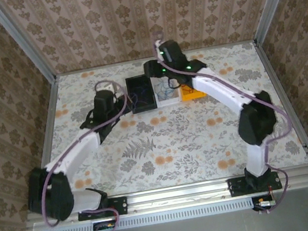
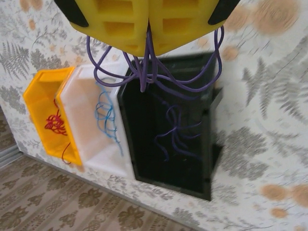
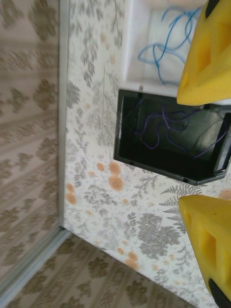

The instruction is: Untangle the cables

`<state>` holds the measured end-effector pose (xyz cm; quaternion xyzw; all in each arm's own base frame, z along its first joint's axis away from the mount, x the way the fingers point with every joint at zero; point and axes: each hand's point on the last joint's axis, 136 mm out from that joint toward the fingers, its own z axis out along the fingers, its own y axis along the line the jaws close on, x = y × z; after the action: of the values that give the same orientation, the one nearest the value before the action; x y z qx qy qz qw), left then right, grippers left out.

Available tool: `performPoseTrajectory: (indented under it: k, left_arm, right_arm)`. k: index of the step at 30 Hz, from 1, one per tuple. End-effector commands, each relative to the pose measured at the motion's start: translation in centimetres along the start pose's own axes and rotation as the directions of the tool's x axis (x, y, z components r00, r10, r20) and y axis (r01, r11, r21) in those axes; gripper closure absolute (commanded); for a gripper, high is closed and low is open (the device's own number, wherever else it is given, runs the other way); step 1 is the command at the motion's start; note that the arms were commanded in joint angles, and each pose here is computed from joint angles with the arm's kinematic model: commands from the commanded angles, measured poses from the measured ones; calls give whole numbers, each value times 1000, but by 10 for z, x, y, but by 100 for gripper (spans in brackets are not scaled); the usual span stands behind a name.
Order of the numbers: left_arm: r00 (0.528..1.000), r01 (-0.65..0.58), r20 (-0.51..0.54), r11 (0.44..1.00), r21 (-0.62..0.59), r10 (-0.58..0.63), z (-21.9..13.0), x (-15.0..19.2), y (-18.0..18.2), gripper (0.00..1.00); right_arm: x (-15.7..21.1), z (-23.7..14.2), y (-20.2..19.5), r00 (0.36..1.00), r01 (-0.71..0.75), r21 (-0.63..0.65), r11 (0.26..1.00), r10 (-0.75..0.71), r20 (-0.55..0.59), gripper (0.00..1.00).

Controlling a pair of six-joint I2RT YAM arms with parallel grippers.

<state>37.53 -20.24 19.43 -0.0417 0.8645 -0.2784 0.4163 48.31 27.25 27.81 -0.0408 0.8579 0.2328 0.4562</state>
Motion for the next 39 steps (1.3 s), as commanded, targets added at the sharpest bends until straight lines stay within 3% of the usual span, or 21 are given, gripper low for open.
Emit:
performPoseTrajectory:
  k: [1, 8, 15, 16, 18, 19, 25, 30, 33, 35, 39]
  left_arm:
    - [1000, -27, -8, 998, 51, 28, 31, -15, -15, 100]
    - [998, -21, -53, 989, 146, 29, 101, -17, -32, 100]
    - [999, -28, -18, 999, -18, 27, 127, -32, 7, 100]
    - [999, -32, -11, 999, -40, 32, 127, -34, 10, 90]
    - [999, -35, 2, 997, -62, 35, 127, -39, 12, 51]
    - [999, -37, 2, 998, -58, 37, 127, -39, 10, 40]
    - [995, -96, 16, 995, 7, 96, 113, -40, -25, 21]
    - [988, -62, 141, 998, -34, 66, 60, -48, -13, 20]
    - [973, -59, 211, 984, -168, 94, 6, -46, 24, 17]
    - [961, -45, 242, 938, -343, 135, -38, -47, 71, 15]
    - [953, -22, 222, 781, -625, 205, -120, -32, 153, 0]
  right_arm:
    - [-7, -34, -41, 994, -61, 88, 994, 52, 91, 46]
    - [26, -86, -79, 998, -25, 195, 981, 14, 57, 46]
    - [52, -117, -97, 999, -34, 238, 971, 26, 37, 45]
    - [54, -119, -100, 999, -40, 244, 969, 32, 38, 45]
    - [55, -125, -108, 998, -59, 258, 964, 49, 46, 45]
    - [55, -128, -113, 997, -69, 271, 960, 57, 54, 45]
    - [47, -144, -141, 990, -114, 325, 939, 81, 113, 44]
    - [55, -161, -188, 989, -102, 483, 870, 34, 147, 41]
    - [72, -174, -224, 986, -96, 585, 805, -4, 168, 36]
    - [82, -180, -241, 984, -66, 623, 780, -54, 172, 32]
    - [109, -178, -269, 969, -36, 672, 740, -139, 206, 5]
